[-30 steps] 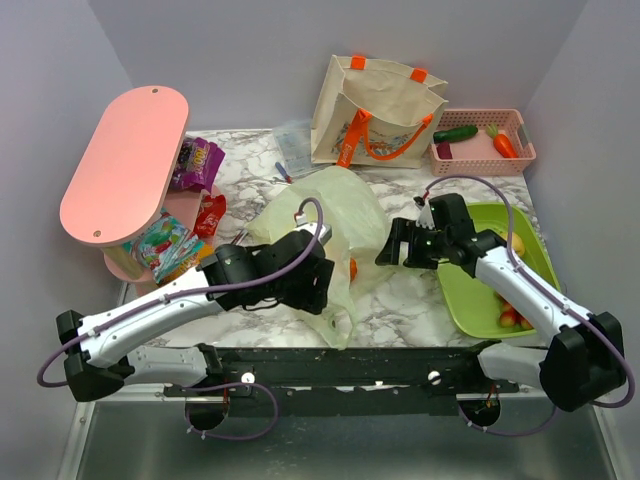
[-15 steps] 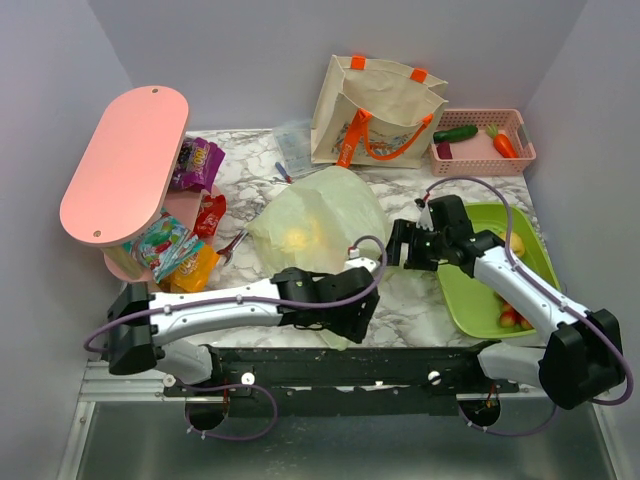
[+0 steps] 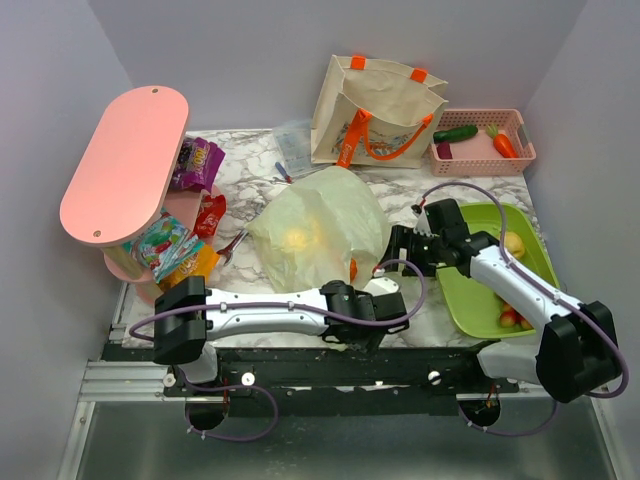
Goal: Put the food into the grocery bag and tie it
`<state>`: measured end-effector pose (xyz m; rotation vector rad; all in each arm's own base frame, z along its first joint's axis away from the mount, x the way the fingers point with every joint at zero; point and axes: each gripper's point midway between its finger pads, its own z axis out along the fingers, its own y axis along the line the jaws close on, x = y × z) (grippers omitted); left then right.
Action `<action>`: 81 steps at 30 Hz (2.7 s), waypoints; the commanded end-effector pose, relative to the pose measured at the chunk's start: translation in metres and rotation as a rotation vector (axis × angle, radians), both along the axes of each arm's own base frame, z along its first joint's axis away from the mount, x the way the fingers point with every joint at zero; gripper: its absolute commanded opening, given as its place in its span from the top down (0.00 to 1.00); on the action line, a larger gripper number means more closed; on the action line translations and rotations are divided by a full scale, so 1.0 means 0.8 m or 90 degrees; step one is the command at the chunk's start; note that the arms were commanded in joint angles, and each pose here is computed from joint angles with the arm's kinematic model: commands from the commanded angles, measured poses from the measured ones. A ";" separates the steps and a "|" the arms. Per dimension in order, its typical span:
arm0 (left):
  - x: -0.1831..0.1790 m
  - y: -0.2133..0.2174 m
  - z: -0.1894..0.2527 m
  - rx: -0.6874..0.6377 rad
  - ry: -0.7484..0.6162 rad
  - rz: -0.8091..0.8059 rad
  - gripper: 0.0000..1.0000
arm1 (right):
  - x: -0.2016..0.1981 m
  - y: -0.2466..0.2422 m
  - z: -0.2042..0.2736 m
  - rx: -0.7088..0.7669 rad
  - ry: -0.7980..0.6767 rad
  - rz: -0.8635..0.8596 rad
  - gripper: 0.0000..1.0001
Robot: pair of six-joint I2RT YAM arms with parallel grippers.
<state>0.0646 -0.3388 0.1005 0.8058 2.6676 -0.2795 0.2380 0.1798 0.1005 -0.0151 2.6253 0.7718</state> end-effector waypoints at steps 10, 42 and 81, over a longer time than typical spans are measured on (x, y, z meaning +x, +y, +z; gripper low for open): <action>-0.007 0.012 -0.020 -0.021 -0.012 -0.016 0.34 | 0.003 -0.006 -0.010 -0.035 0.016 0.001 0.12; 0.024 0.011 0.020 -0.191 -0.019 0.016 1.00 | -0.011 0.006 -0.003 0.003 0.026 0.041 0.06; 0.051 0.066 0.108 -0.347 -0.029 0.083 1.00 | -0.043 0.090 0.021 0.150 0.067 0.194 0.99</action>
